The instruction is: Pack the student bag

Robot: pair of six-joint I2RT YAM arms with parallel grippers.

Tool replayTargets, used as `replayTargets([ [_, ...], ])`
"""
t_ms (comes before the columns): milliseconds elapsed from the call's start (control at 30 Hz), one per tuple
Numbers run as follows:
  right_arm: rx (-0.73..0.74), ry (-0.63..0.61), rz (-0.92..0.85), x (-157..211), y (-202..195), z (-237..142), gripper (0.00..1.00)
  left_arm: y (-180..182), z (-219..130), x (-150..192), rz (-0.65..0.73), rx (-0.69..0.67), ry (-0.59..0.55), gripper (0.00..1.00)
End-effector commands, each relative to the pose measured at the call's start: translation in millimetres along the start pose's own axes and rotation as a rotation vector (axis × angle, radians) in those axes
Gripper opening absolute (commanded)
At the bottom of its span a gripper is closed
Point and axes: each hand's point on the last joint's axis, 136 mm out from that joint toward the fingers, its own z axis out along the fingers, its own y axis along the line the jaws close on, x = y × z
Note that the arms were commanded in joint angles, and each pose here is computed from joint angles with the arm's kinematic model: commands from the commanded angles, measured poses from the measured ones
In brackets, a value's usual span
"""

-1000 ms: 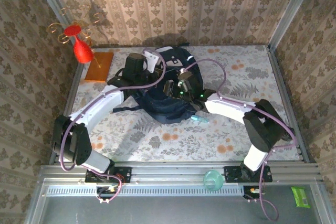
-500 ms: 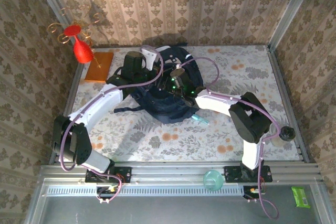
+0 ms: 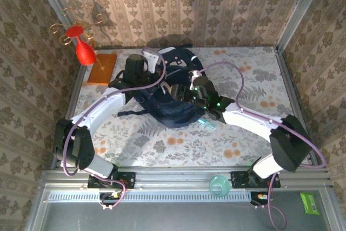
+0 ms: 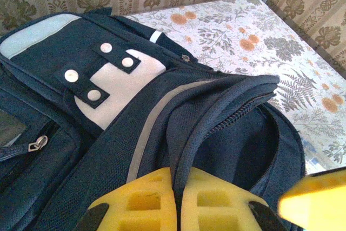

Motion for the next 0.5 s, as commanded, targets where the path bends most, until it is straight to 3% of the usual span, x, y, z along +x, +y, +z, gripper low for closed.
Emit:
replayTargets([
  [0,0.23,0.146,-0.15,43.7,-60.0,-23.0,0.73,1.5,-7.9,-24.2,0.001,0.01,-0.103,0.0],
  [200,0.49,0.306,-0.293,80.6,-131.2,-63.4,0.86,2.6,-4.0,-17.7,0.0,0.016,-0.09,0.0],
  [467,0.507,0.455,-0.262,113.6,-156.1,-53.4,0.92,4.1,1.1,-12.8,-0.009,0.019,-0.073,0.0],
])
